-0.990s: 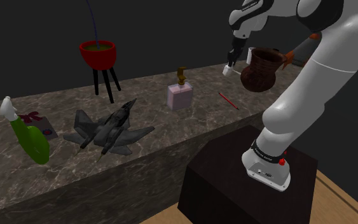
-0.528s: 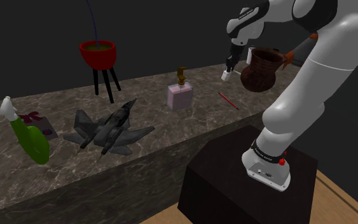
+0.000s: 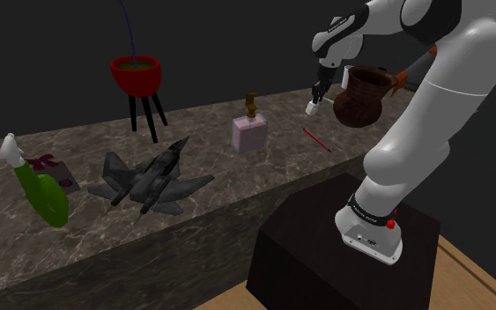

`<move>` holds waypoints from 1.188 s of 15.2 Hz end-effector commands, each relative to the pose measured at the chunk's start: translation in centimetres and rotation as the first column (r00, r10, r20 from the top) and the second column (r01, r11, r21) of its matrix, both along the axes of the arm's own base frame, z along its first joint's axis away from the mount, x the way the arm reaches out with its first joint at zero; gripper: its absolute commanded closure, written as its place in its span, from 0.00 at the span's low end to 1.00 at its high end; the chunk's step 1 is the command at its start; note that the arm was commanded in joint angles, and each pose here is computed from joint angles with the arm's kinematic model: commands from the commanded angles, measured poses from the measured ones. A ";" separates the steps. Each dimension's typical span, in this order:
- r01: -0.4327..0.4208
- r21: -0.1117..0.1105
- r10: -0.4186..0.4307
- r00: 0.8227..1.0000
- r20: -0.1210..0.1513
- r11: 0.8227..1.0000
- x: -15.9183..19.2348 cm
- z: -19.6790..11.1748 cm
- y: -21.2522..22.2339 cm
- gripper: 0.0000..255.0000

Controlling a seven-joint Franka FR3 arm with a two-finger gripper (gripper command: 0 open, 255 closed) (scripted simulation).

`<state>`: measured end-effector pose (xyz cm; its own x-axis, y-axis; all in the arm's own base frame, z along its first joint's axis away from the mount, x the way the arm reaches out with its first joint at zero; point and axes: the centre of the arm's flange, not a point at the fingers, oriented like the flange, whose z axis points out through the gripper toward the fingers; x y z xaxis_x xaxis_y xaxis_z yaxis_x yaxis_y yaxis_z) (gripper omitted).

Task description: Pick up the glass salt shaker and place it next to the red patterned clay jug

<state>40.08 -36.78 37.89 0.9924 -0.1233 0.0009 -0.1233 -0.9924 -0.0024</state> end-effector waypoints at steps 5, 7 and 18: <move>0.000 0.000 0.000 1.000 0.000 1.000 0.0 0.0 0.0 0.00; 0.000 0.000 0.000 1.000 0.000 1.000 0.0 0.0 0.0 0.00; 0.000 0.000 0.000 1.000 0.000 1.000 0.0 5.0 0.0 0.00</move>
<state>40.06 -36.79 42.87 0.9924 -0.1233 0.0012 -0.1233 -0.9924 -0.0023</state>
